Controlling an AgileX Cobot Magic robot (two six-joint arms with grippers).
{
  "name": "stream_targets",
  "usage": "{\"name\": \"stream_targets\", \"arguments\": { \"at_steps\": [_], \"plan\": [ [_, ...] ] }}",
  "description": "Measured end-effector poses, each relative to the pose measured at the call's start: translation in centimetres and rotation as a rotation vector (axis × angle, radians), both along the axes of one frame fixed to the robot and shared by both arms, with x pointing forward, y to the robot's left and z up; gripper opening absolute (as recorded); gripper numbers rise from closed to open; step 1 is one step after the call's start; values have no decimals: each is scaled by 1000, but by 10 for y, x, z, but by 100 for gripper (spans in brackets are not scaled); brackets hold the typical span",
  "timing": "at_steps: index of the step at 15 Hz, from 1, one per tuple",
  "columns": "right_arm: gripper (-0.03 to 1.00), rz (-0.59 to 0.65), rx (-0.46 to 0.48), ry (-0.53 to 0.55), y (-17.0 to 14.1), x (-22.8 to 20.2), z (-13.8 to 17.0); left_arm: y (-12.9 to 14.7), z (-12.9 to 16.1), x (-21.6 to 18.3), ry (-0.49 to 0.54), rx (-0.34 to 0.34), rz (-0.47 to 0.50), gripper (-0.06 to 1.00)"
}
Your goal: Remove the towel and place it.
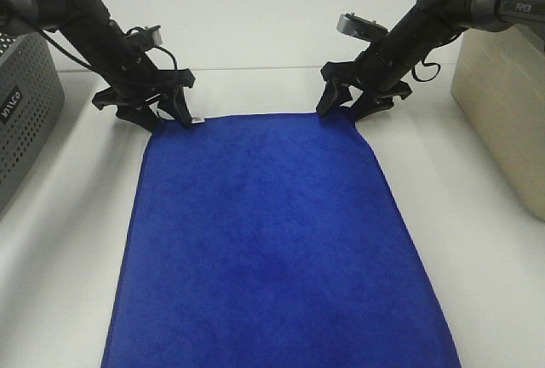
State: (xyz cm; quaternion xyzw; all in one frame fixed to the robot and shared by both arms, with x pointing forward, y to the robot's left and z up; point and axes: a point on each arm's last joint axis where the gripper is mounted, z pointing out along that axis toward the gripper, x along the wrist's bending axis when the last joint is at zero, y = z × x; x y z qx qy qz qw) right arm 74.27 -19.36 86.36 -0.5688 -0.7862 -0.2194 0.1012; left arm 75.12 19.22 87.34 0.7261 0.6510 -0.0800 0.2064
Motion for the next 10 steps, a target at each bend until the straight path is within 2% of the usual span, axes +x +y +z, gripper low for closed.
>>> {"name": "stream_targets", "arguments": {
  "at_steps": [3,4,7,8,10],
  "plan": [
    [58,0,-9,-6,-1,1,-1,-8,-3,0,-6,-13,-1,45],
    [51,2,-15,-5,-1,0,-3,-8,-4,0,-5,-13,0,37],
    [16,14,-33,5,-3,-1,-5,-7,-7,0,-14,-4,-28,5],
    [5,15,-35,7,-3,-1,-6,-7,-7,0,-19,-2,-36,1],
    [2,27,-36,4,-3,-1,-6,-7,-7,1,-33,1,-38,0]
  ]
}}
